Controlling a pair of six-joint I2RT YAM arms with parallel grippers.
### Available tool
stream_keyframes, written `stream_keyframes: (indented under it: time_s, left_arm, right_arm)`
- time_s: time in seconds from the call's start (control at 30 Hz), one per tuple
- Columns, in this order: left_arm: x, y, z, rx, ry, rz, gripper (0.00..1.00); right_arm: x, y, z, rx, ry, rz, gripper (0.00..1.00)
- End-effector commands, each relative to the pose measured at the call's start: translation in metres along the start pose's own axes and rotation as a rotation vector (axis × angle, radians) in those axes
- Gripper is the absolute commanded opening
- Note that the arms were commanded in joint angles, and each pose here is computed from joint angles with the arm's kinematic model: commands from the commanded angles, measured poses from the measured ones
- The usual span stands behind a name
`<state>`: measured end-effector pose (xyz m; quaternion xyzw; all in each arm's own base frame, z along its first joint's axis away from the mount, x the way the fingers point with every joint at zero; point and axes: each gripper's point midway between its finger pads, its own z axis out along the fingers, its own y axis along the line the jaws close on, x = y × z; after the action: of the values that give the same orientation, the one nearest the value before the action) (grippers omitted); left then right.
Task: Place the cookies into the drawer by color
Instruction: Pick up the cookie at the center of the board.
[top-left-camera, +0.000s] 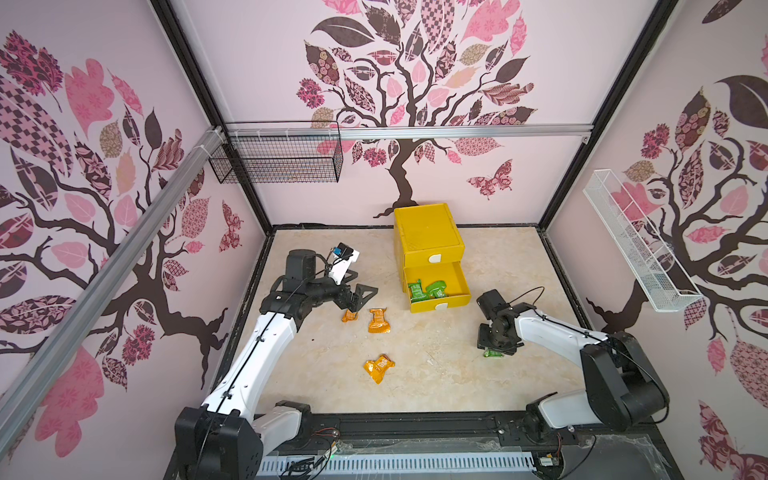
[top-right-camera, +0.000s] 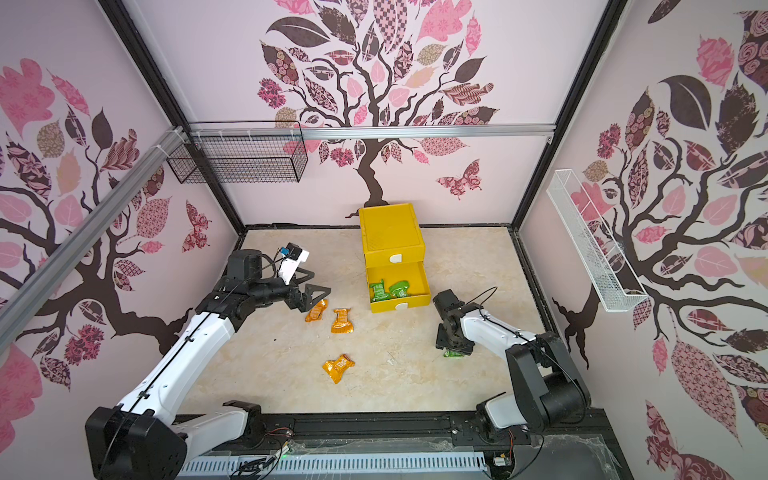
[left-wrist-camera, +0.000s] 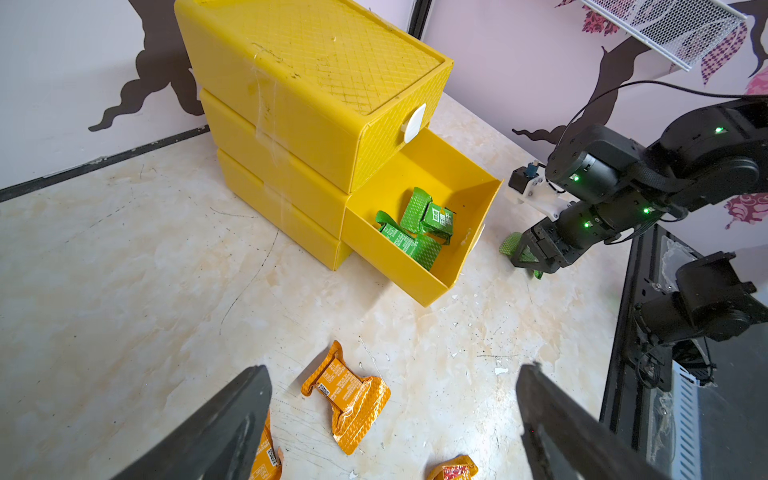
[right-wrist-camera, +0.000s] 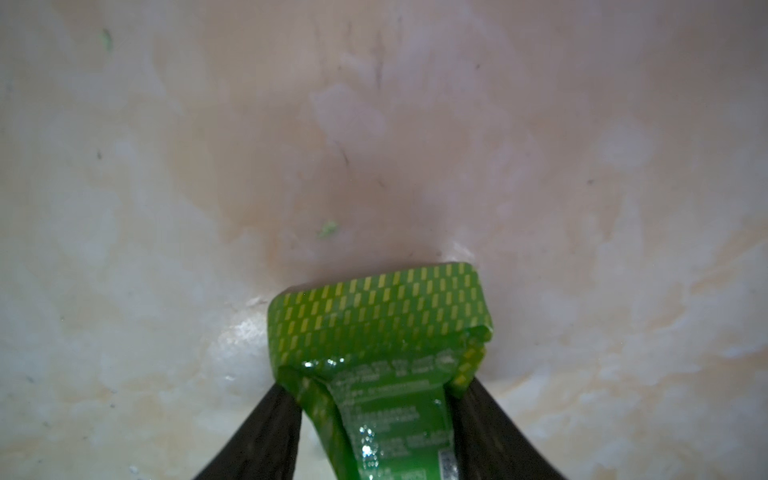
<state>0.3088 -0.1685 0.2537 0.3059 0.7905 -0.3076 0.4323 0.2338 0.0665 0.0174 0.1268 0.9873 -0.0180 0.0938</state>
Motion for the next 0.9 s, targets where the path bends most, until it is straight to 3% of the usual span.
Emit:
stream_keyframes:
  time_s: [0.0, 0.3, 0.87]
  left_arm:
    - [0.002, 0.002, 0.002, -0.002, -0.005, 0.004, 0.97]
    - [-0.002, -0.001, 0.0, 0.008, -0.009, 0.004, 0.97]
    - [-0.002, -0.004, -0.001, 0.012, -0.009, 0.006, 0.97]
  right_arm:
    - [0.002, 0.002, 0.003, -0.01, 0.022, 0.009, 0.51]
    - [0.002, 0.004, -0.002, -0.03, 0.015, 0.014, 0.3]
    - [-0.04, 0.011, -0.065, -0.043, -0.121, -0.053, 0.3]
